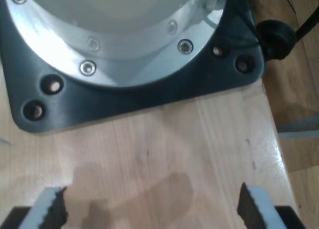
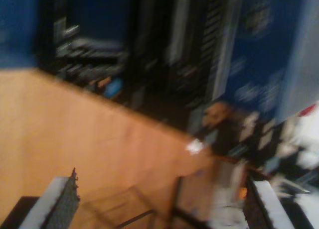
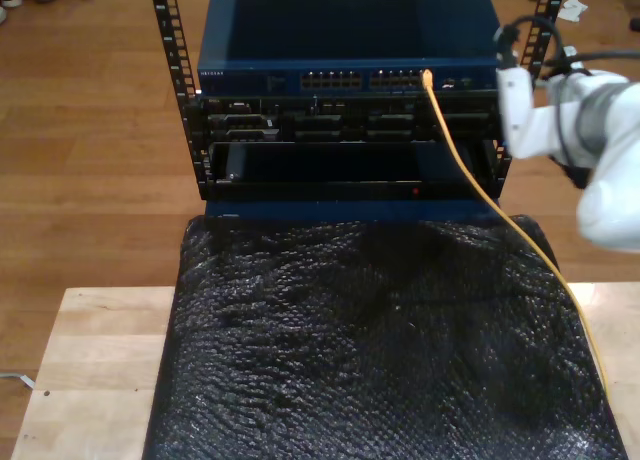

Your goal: Grab the cable and plug it in

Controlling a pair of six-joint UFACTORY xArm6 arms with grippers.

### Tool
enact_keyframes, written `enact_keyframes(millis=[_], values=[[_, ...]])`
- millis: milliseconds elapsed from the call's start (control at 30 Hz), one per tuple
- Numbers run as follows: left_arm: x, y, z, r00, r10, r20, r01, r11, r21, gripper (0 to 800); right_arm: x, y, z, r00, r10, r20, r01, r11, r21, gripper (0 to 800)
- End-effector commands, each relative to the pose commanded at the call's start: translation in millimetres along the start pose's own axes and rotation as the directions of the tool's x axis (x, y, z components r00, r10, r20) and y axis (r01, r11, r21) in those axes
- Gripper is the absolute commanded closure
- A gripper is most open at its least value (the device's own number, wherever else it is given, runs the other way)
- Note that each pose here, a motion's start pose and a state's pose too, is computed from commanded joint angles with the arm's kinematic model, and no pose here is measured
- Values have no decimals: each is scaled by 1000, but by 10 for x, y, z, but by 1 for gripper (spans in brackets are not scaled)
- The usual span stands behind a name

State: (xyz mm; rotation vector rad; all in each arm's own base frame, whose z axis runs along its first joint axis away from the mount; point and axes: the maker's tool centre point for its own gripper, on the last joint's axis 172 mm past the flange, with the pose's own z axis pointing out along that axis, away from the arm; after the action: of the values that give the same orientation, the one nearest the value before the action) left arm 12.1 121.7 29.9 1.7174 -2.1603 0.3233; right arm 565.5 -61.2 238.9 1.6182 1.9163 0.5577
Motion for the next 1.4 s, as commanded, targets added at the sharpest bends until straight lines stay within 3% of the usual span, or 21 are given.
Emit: enact_keyframes(millis=[367, 600, 800, 967, 1133, 1400], values=[[-6, 0, -6, 1000, 0, 2, 0, 1000, 0, 0, -782, -1103, -585, 999, 39, -20, -31, 957, 289, 4], [-6, 0, -6, 1000, 0, 2, 0, 1000, 0, 0, -1252, -2037, -1099, 996, 73, -50, -44, 898, 438, 3], [-6, 0, -6, 1000, 0, 2, 0, 1000, 0, 1, -1403, -2899, -1516, 985, 127, -117, -45, 843, 535, 2], [-6, 0, -6, 1000, 0, 2, 0, 1000, 0, 0, -1421, -3447, -1790, 976, 167, -137, -62, 823, 564, 2], [-6, 0, -6, 1000, 0, 2, 0, 1000, 0, 0, -1371, -3789, -2021, 976, 162, -142, -56, 828, 558, 2], [-6, 0, -6, 1000, 0, 2, 0, 1000, 0, 0, -1360, -3745, -2175, 981, 137, -135, -41, 835, 549, 2]])
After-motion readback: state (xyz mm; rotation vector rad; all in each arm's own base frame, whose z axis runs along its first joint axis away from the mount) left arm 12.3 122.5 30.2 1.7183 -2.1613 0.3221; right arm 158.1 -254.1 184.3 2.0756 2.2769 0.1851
